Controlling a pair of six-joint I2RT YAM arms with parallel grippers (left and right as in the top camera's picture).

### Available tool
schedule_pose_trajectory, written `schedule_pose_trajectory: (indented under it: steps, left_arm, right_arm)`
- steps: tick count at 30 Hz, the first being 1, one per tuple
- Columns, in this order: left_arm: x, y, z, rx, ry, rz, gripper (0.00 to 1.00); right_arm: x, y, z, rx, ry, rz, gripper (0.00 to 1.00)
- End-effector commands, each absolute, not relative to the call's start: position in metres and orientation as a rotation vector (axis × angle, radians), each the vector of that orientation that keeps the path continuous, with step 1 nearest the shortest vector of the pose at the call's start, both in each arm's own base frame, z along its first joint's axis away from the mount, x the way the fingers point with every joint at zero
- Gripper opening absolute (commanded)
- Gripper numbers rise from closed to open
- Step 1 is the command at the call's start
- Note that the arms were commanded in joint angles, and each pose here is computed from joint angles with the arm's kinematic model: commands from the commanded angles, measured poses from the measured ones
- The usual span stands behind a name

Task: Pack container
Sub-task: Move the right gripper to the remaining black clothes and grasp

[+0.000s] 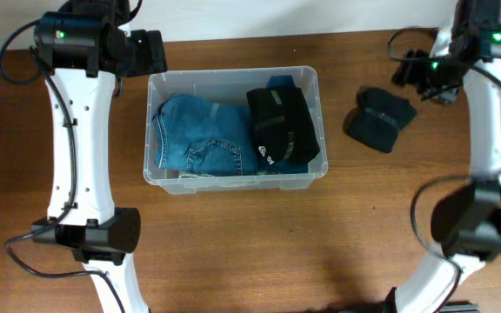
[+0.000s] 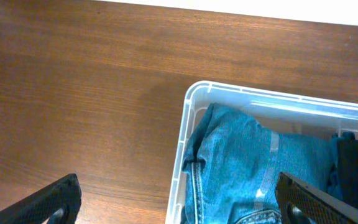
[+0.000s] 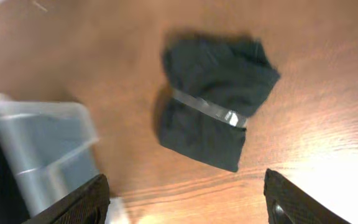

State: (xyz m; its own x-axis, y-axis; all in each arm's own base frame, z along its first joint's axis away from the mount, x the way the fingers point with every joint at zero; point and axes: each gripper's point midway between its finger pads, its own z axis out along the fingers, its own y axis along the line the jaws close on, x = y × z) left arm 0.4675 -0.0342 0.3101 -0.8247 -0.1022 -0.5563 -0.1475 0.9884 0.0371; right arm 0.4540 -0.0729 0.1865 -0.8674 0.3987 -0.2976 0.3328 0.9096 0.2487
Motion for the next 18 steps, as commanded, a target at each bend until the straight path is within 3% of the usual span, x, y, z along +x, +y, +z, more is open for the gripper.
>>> schedule_pose_trajectory:
  steps: [1, 4, 9, 10, 11, 12, 18]
  left_arm:
    - [0.472, -0.033, 0.304, -0.161, 2.556, 0.104, 0.99]
    - [0.472, -0.032, 0.304, -0.162, 2.555, 0.107, 0.99]
    - [0.472, -0.032, 0.305, -0.162, 2.554, 0.107, 0.99]
    - [0.473, -0.032, 0.305, -0.162, 2.553, 0.106, 0.99]
    - [0.474, -0.032, 0.305, -0.162, 2.548, 0.105, 0.99]
    - [0.474, -0.033, 0.306, -0.162, 2.546, 0.104, 1.00]
    - [0.476, -0.033, 0.307, -0.163, 2.536, 0.101, 0.99]
  right_arm:
    - [0.456, -0.067, 0.131, 0.532, 2.857, 0.338, 0.72]
    - [0.458, -0.067, 0.088, 0.566, 2.940, 0.354, 0.71]
    - [0.455, -0.069, 0.058, 0.597, 3.002, 0.358, 0.66]
    - [0.454, -0.069, 0.055, 0.601, 3.009, 0.356, 0.56]
    - [0.452, -0.069, 0.052, 0.605, 3.020, 0.343, 0.31]
    - [0.450, -0.069, 0.049, 0.605, 3.029, 0.326, 0.27]
    - [0.431, -0.068, 0.025, 0.629, 3.101, 0.274, 0.33]
